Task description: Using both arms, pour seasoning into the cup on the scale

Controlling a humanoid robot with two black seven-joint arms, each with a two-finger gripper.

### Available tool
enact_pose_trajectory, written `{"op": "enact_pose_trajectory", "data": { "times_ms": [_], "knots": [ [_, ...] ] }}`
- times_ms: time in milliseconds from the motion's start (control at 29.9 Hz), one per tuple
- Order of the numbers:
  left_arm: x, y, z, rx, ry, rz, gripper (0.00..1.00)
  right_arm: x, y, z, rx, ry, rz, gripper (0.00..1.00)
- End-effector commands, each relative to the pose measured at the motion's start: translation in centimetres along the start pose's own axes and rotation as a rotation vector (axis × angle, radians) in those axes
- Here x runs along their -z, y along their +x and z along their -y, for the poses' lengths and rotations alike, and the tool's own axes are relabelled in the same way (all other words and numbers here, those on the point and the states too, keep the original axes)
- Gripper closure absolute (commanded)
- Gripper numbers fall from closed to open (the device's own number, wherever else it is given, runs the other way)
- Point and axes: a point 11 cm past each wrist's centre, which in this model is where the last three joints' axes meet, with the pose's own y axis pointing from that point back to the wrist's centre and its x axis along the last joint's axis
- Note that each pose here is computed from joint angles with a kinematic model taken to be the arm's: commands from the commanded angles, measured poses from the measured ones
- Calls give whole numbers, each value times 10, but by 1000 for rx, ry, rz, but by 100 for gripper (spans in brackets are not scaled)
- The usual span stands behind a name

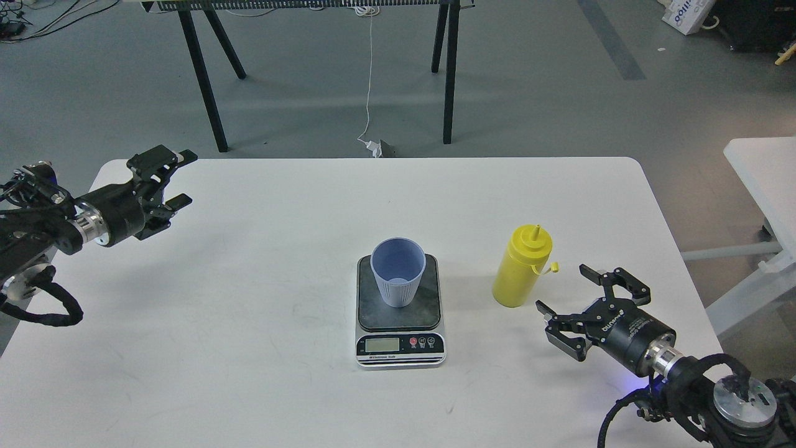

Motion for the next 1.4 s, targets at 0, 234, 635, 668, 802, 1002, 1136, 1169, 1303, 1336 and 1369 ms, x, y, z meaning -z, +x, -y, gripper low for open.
{"op": "enact_pose_trajectory", "data": {
  "times_ms": [0,234,635,668,802,1002,1136,1169,1303,1336,1369],
  "knots": [
    [-1,-2,2,2,-5,-5,1,13,4,-36,-34,11,-35,1],
    [-3,-14,13,27,-21,-18,1,89,-55,-50,99,199,-166,1],
    [-43,2,22,-43,-162,-129,1,156,-169,37,277,221,-256,1],
    [-47,4,22,-51,-177,-142,1,157,-171,42,285,223,-242,1],
    [-54,4,26,-70,-221,-207,1,145,-176,72,317,200,-152,1],
    [-74,-6,44,-92,-344,-363,1,130,-184,92,363,177,-98,1],
    [-90,-3,47,-117,-426,-425,1,133,-179,93,372,186,-92,1],
    [-92,-2,48,-121,-439,-433,1,134,-177,93,375,190,-93,1],
    [-98,2,46,-134,-468,-451,1,134,-173,92,395,194,-106,1],
    [-99,3,46,-137,-471,-452,1,134,-172,92,394,196,-104,1],
    [-99,3,46,-137,-471,-451,1,133,-171,92,394,196,-104,1]
  ]
}}
